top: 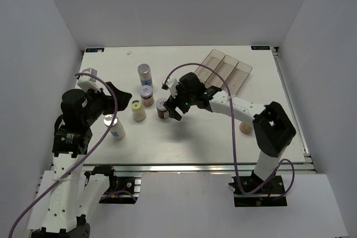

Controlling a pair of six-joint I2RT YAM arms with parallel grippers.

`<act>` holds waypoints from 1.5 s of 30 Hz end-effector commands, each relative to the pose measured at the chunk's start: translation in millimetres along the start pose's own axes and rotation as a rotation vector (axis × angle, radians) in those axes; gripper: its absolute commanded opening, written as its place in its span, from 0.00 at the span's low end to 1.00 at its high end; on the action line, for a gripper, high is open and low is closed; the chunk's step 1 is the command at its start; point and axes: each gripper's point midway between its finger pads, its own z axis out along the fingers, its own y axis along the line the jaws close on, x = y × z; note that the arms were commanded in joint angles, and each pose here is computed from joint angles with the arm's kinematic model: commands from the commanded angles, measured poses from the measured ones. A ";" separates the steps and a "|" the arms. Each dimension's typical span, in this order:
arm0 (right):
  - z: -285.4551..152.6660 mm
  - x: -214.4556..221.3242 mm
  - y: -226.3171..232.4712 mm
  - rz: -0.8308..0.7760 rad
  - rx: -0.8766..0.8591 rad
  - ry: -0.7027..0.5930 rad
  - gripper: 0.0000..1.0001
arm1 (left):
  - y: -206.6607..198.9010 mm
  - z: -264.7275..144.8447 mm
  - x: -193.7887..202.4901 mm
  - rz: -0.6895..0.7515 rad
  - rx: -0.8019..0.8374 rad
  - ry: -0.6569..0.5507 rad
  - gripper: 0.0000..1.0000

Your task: Organize the condiment bottles

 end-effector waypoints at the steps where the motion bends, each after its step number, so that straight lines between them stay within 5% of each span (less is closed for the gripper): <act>1: 10.0 -31.8 -17.9 0.053 0.140 -0.038 0.89 | 1.0 -2.5 2.2 -0.033 -0.013 0.003 0.86; 22: 77.2 -48.1 -31.9 0.087 0.150 -0.049 0.88 | -0.1 18.4 7.3 -0.073 0.018 0.052 0.87; 29: 69.1 -53.3 -30.3 0.063 0.152 -0.084 0.55 | 0.7 21.2 7.9 -0.080 0.021 0.045 0.87; 33: 51.3 -67.3 -33.4 0.043 0.171 -0.123 0.03 | 0.5 25.8 7.3 -0.085 0.028 0.047 0.87; 45: -58.6 -111.6 -115.8 0.120 0.262 -0.279 0.00 | -1.8 39.4 8.6 -0.087 0.064 0.064 0.87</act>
